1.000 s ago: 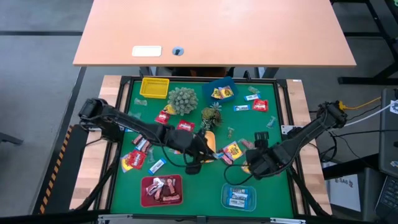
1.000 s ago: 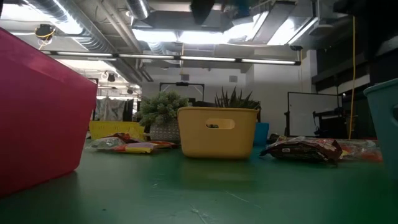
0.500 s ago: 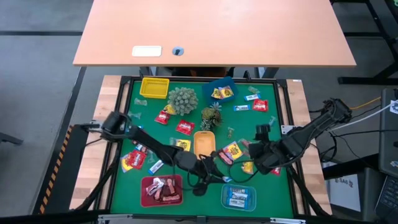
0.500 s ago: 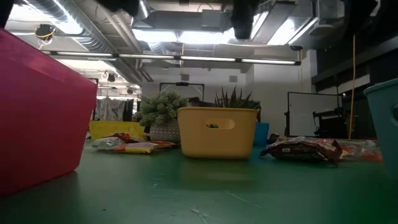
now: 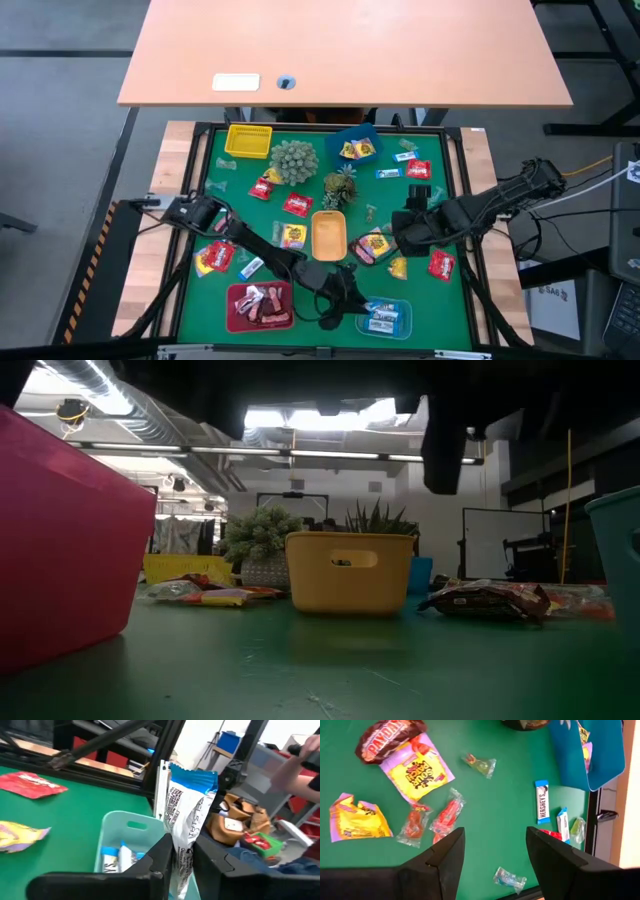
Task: Sort candy
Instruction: Put the blue chocolate bar into the light blue bin
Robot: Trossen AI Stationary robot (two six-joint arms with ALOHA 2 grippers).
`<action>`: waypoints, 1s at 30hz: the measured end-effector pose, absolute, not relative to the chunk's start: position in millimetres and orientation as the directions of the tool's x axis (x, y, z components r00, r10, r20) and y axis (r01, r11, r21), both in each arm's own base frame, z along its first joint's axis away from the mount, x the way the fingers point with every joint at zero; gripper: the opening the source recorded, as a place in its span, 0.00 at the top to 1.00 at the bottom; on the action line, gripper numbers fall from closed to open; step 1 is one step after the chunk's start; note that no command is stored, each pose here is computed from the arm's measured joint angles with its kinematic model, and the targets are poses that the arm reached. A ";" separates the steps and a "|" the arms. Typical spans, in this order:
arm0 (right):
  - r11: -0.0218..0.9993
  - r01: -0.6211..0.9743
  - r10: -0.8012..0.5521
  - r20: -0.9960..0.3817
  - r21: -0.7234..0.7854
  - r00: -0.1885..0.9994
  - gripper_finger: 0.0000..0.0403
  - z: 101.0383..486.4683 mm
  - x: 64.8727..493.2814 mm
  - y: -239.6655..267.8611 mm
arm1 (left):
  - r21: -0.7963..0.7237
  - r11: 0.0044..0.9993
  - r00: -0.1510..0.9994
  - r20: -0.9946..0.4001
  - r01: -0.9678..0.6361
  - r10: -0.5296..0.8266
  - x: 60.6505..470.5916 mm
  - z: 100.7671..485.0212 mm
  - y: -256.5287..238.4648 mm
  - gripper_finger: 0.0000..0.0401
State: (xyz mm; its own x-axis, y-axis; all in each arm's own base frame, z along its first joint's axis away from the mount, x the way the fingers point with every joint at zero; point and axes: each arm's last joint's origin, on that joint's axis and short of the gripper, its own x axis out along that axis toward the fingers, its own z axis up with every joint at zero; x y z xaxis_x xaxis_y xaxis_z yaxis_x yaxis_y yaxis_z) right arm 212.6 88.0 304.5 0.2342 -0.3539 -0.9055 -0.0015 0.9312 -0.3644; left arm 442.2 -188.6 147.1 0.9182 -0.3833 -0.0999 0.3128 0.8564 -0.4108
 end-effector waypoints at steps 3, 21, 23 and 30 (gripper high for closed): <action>0.935 0.012 -0.347 -0.911 -0.354 0.223 0.48 304.3 214.1 84.4 | -0.426 0.849 0.917 -0.096 0.314 -0.387 443.3 147.7 -188.5 0.78; 0.936 -0.023 -0.338 -0.916 -0.351 0.215 0.48 304.1 214.7 82.9 | -0.445 0.778 0.823 -0.142 0.444 -0.551 444.8 143.7 -181.6 0.65; 0.932 -0.054 -0.338 -0.916 -0.357 0.215 0.48 304.1 214.7 82.9 | -0.439 0.785 0.828 -0.143 0.438 -0.542 446.6 143.6 -177.0 0.65; 0.923 -0.122 -0.336 -0.919 -0.366 0.207 0.48 305.6 216.0 75.0 | -0.322 0.841 0.862 -0.121 0.434 -0.492 454.9 154.2 -150.9 0.65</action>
State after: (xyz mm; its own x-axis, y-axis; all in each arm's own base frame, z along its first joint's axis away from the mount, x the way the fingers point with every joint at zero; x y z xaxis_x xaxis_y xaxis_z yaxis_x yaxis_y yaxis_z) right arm 216.0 75.0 305.6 0.2070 -0.3365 -0.9187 -0.1225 0.9227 -0.3656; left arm 454.9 -150.9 154.2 0.8624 -0.4915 -0.1209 0.4343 0.8412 -0.3220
